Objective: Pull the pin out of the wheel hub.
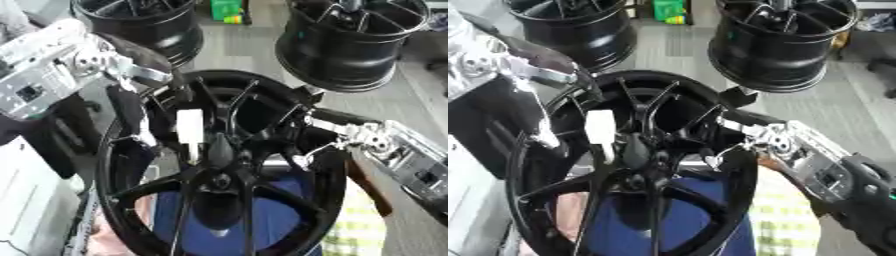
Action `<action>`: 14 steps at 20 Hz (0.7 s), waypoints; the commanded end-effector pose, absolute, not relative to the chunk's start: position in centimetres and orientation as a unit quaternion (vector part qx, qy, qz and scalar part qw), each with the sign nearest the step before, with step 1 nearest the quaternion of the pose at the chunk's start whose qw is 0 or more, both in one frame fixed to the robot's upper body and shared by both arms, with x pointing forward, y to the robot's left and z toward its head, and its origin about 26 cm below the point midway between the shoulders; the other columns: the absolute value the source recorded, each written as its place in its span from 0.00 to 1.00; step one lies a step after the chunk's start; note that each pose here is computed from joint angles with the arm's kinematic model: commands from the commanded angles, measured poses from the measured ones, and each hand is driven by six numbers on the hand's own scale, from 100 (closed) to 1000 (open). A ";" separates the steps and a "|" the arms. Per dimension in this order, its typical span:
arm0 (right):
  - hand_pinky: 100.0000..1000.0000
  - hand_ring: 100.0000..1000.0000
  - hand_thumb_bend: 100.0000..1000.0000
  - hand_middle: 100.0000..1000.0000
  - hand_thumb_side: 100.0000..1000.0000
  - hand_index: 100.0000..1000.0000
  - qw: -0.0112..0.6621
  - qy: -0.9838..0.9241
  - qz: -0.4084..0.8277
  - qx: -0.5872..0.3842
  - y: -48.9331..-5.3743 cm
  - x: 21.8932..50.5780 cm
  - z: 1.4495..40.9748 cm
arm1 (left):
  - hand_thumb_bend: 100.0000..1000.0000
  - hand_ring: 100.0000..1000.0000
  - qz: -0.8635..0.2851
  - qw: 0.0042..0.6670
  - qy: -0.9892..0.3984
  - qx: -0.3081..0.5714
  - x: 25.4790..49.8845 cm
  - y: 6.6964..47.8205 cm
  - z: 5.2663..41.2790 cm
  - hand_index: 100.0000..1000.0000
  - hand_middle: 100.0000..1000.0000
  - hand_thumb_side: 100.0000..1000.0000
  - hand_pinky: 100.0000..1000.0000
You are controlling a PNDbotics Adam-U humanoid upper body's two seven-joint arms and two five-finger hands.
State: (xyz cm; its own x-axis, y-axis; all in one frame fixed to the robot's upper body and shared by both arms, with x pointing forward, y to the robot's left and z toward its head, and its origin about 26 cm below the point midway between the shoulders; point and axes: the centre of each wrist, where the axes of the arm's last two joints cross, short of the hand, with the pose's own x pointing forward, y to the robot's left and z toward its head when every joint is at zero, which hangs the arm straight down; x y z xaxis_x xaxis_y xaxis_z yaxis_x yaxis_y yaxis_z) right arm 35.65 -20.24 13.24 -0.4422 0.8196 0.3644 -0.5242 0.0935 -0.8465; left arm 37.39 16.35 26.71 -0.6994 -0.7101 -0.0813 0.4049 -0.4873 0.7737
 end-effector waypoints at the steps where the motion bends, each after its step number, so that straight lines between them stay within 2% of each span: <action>1: 0.78 0.66 0.00 0.57 0.11 0.68 0.503 -0.539 0.660 -0.141 -20.1 35.6 13.7 | 0.61 0.91 -0.836 0.329 -0.384 0.212 37.4 16.7 27.5 0.91 0.81 0.34 0.88; 14: 0.78 0.66 0.00 0.57 0.11 0.68 0.501 -0.541 0.661 -0.140 -19.9 35.6 13.8 | 0.60 0.91 -0.838 0.322 -0.392 0.202 37.9 14.9 27.5 0.91 0.81 0.38 0.89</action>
State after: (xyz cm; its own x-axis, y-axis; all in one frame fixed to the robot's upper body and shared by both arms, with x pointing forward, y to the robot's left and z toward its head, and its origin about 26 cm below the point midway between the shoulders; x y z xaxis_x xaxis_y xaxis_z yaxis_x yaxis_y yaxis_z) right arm 35.64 -20.01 13.32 -0.4470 0.8154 0.3680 -0.5227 0.0958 -0.8471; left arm 37.79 14.85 26.33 -0.7159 -0.6953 -0.0638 0.4048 -0.4878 0.7734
